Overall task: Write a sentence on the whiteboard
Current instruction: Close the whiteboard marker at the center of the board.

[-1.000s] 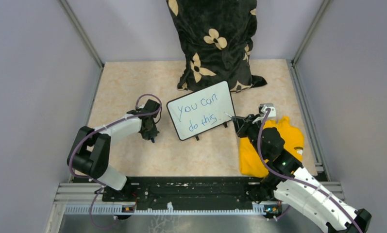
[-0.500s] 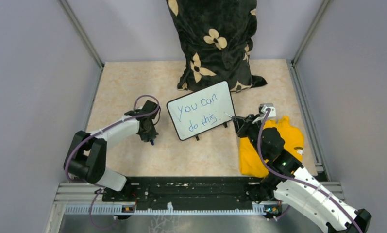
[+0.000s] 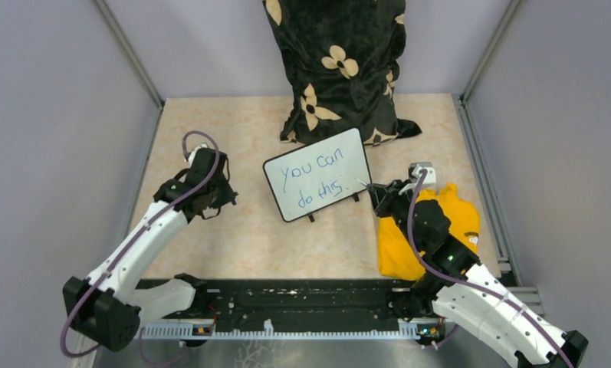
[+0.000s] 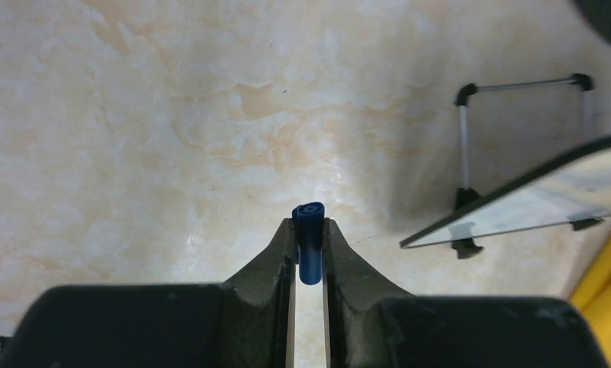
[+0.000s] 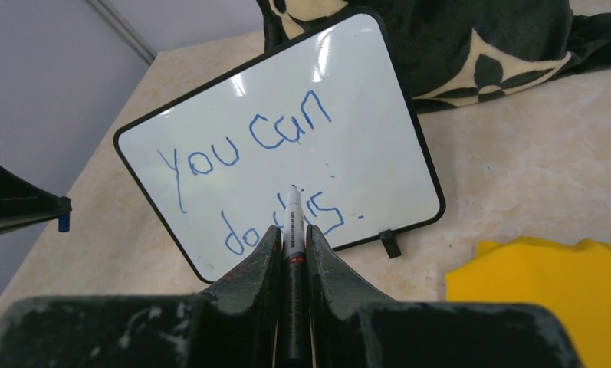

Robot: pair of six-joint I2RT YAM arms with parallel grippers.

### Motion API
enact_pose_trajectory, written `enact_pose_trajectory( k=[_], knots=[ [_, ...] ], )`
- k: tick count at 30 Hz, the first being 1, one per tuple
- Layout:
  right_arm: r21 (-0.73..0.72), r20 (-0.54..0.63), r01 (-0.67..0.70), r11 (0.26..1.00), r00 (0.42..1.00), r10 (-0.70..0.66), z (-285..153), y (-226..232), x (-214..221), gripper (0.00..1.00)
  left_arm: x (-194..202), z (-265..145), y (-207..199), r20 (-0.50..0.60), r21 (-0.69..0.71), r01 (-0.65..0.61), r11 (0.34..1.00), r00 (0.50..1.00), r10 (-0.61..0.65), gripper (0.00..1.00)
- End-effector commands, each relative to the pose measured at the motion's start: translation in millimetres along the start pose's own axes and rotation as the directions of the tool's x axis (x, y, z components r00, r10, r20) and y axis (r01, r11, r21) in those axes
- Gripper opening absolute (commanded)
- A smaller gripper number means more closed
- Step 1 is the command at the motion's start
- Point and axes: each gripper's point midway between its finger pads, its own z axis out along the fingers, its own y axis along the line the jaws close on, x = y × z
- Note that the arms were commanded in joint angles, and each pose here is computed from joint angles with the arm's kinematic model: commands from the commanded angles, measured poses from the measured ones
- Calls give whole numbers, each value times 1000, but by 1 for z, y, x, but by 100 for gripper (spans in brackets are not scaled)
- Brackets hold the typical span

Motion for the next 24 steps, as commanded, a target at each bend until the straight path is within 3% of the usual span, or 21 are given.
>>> enact_pose_trajectory(
  k=[1, 5, 11, 18, 24],
  knots=[
    [-38, 111, -11, 999, 994, 15, -4, 18, -52, 0, -33, -41, -28, 130, 197, -29, 980, 992, 3, 0],
    [-76, 139, -4, 997, 990, 15, -2, 33, -74, 0, -54, -80, -54, 252, 398, -91, 913, 968, -13, 0],
    [-171, 194, -9, 985, 980, 43, 8, 68, -111, 0, -59, -139, -92, 360, 681, -205, 703, 930, -78, 0],
    [-262, 350, 12, 965, 933, 83, -3, 118, -159, 0, -63, -183, -110, 360, 832, -210, 514, 909, -211, 0],
    [-313, 456, 95, 945, 888, 62, -33, 163, -161, 0, -76, -219, -118, 312, 916, -180, 358, 880, -357, 0]
  ],
)
